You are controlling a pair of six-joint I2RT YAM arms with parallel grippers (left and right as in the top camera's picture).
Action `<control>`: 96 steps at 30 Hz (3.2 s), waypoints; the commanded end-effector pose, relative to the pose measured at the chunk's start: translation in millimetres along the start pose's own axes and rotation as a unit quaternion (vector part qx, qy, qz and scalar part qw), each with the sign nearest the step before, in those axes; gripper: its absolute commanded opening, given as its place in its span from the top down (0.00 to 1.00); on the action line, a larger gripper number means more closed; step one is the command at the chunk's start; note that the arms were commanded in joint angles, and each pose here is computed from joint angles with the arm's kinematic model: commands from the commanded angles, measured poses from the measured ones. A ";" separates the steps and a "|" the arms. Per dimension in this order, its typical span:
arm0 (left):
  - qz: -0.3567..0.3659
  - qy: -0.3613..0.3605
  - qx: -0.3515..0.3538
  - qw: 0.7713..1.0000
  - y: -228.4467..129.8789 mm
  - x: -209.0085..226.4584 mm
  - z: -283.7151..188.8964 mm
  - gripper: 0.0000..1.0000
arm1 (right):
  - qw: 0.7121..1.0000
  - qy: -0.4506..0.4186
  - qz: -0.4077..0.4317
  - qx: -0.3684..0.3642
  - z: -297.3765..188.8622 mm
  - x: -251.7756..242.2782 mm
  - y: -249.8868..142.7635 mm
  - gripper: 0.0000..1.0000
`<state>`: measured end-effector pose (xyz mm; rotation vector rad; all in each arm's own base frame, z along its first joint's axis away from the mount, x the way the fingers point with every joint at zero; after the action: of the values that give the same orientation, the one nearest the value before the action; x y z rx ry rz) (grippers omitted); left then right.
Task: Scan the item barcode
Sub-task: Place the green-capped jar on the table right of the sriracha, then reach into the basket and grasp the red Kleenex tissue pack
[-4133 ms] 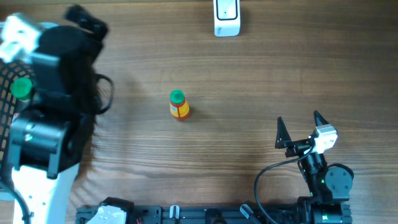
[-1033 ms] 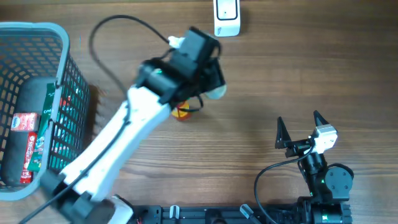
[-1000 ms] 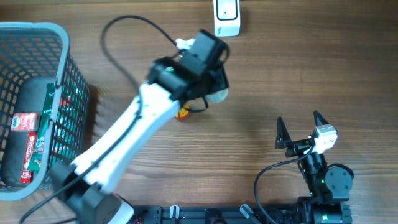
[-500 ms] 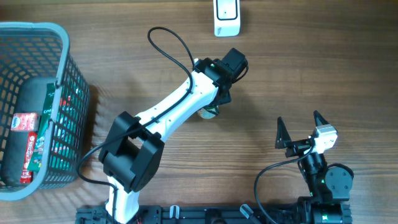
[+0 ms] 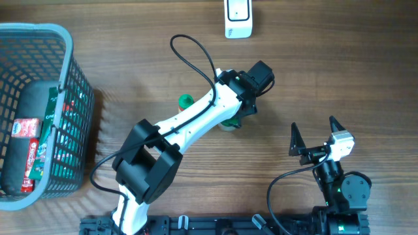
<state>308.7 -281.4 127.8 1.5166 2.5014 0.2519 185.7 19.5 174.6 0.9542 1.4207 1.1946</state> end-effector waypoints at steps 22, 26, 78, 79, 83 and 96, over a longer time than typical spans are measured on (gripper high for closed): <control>-0.271 -0.151 -0.357 0.881 170.4 215.9 -288.1 0.00 | 1.000 -0.001 0.006 -0.004 -0.1 0.1 1.4 0.00; -0.456 0.004 -0.322 0.830 176.4 324.9 -261.6 0.00 | 1.000 -0.001 0.006 -0.004 -0.1 0.1 1.4 0.00; -0.596 0.044 -0.274 0.753 231.5 544.5 1.4 0.32 | 1.000 -0.001 0.006 -0.004 -0.1 0.1 1.4 0.00; -0.593 0.048 -0.268 0.758 230.9 545.2 7.4 0.36 | 1.000 -0.001 0.006 -0.004 -0.1 0.1 1.4 0.00; -0.594 0.061 -0.236 0.766 224.7 548.2 35.9 0.37 | 1.000 -0.001 0.006 -0.004 -0.1 0.1 1.4 0.00; -0.598 0.070 -0.190 0.776 214.2 545.6 69.5 0.96 | 1.000 -0.001 0.006 -0.004 -0.1 0.1 1.4 0.00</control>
<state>267.7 309.4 86.6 -0.3828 2.6432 0.6342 185.7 19.7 174.6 0.9533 1.4216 1.1957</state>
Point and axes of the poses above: each gripper's point midway between its finger pads, its own z axis out along the fingers, its own x axis along the line the jaws close on, y = z × x, the point moved 6 cm from there along -z, back along the fingers, and after that the axes turned 14 degrees about -z, right-handed, at the moved point
